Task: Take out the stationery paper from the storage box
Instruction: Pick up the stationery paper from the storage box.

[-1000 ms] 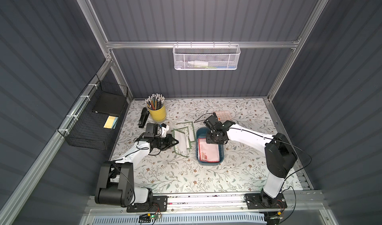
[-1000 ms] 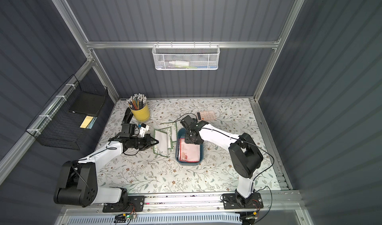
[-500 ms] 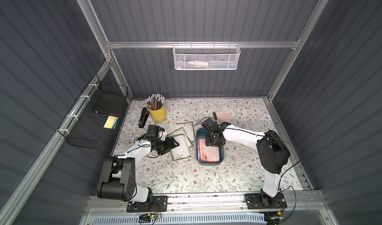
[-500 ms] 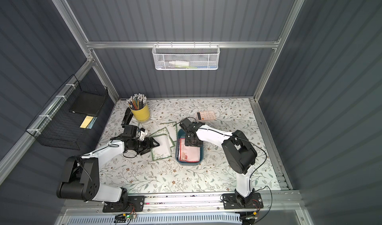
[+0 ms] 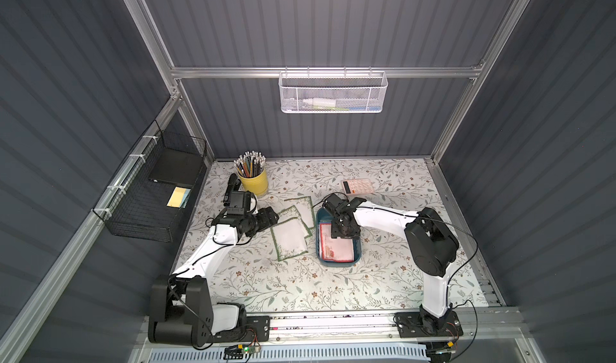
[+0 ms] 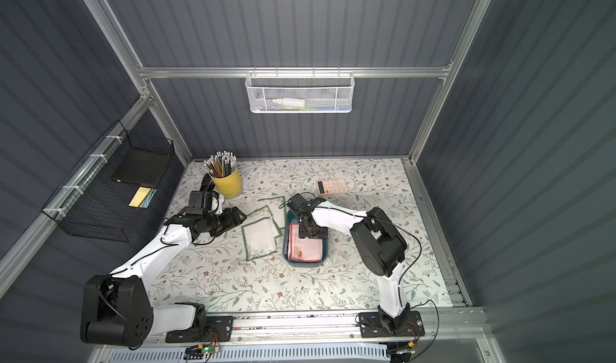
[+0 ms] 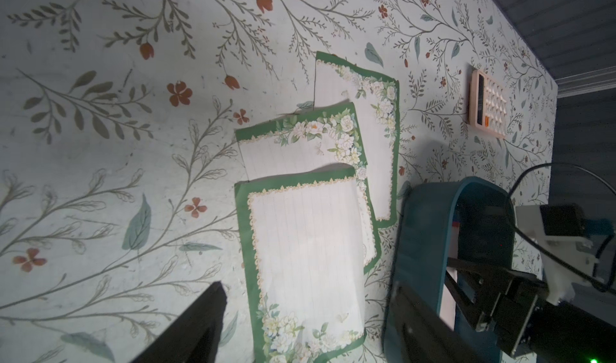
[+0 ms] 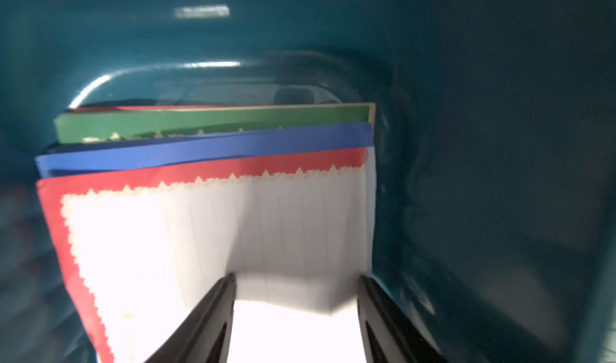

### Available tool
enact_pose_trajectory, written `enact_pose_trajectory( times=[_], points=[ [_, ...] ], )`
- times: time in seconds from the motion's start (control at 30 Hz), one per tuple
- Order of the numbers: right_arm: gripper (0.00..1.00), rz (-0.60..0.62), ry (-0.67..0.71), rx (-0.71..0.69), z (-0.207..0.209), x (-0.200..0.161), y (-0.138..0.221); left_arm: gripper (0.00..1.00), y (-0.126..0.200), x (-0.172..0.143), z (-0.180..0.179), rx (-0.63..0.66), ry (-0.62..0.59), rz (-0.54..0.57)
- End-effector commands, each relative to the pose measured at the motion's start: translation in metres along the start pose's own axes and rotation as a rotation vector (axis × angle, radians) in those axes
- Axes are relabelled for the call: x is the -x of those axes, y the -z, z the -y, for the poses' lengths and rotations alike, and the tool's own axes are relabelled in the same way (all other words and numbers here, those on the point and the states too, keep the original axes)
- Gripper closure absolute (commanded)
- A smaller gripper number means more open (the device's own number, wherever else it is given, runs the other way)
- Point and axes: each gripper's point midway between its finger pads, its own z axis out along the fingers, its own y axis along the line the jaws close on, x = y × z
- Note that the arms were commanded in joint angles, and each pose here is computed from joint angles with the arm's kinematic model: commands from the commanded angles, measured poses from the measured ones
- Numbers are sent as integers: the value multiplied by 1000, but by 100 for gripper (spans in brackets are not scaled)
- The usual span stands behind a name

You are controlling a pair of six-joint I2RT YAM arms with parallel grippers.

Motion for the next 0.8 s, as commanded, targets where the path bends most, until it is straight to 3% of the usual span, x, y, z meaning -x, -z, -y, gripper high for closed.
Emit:
enact_pose_trajectory(
  times=[0.0, 0.43, 0.57, 0.77],
  points=[
    [36, -25, 8, -39, 6, -9, -8, 19, 1, -3, -3, 19, 22, -7],
    [42, -105, -6, 8, 6, -39, -38, 19, -4, -9, -6, 18, 23, -27],
    [51, -122, 5, 5, 8, -45, -43, 20, -7, -12, -8, 22, 27, -38],
    [73, -128, 9, 14, 7, -46, -43, 20, -7, -12, -8, 22, 26, -39]
  ],
)
